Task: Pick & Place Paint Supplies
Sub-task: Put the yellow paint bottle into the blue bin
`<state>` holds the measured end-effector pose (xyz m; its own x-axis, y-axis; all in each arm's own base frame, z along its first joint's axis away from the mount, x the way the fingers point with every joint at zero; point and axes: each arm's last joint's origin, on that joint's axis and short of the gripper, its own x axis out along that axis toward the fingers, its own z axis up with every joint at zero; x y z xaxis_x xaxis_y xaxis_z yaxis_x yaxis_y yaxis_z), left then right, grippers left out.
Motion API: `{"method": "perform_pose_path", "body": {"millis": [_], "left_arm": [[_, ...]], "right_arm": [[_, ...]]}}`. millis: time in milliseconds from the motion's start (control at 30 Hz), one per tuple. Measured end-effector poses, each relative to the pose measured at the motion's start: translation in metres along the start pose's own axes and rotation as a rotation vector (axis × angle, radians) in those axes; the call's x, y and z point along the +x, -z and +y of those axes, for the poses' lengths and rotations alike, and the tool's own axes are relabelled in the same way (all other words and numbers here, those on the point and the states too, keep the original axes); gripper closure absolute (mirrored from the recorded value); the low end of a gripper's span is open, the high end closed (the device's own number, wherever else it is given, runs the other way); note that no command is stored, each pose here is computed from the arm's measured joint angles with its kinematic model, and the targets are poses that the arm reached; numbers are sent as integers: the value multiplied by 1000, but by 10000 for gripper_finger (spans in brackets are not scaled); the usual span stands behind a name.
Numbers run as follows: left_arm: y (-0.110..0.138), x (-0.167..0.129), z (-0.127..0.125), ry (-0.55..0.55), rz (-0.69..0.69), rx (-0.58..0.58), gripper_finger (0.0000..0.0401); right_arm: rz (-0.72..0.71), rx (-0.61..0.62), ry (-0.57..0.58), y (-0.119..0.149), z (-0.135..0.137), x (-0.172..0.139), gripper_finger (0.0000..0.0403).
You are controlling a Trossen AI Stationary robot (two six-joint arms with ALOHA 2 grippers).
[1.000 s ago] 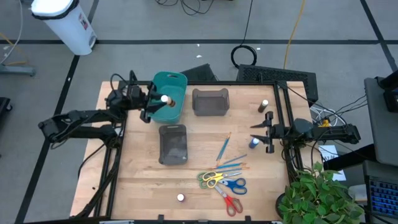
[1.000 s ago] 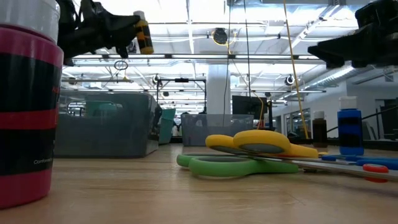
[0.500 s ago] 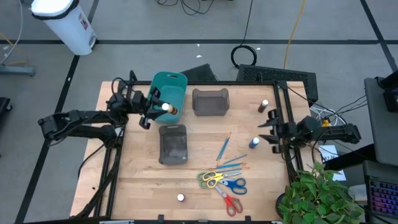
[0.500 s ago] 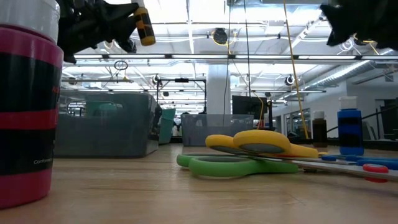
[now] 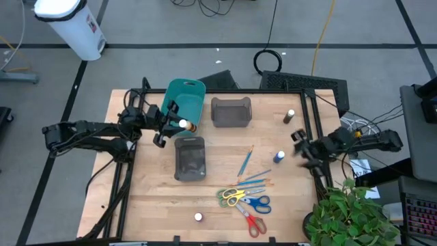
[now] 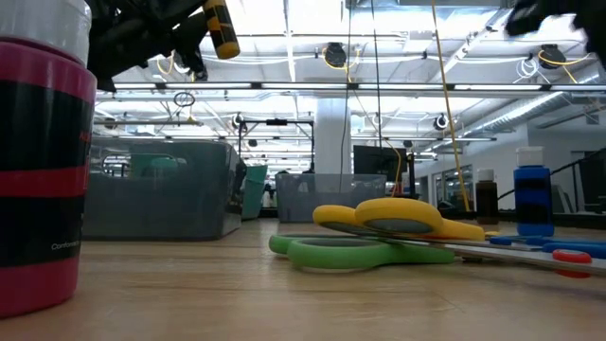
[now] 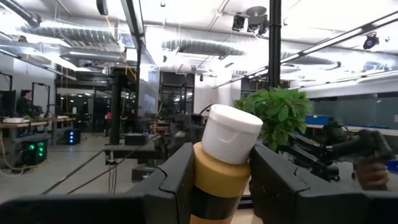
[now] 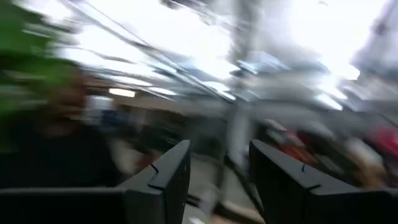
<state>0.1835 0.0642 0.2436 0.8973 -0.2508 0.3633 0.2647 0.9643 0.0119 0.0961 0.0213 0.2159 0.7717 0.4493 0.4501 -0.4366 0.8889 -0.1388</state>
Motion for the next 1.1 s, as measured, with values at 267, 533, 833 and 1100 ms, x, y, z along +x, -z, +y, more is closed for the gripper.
{"method": "perform_pose_path", "body": {"millis": [267,533,833,1100], "left_arm": [[2,5,-8,13,-8,-21,272],[7,19,-20,-10,17,-30,272],[8,43,-38,-3,90,-17,272],[14,69,-49,21,149,-22,272]], "right_arm": [[58,70,408,22,-8,22,247],[314,-61,486,37,-30,109,176],[478,-107,544,76,-68,190,92],[446,-122,581,105,-88,215,95]]}}
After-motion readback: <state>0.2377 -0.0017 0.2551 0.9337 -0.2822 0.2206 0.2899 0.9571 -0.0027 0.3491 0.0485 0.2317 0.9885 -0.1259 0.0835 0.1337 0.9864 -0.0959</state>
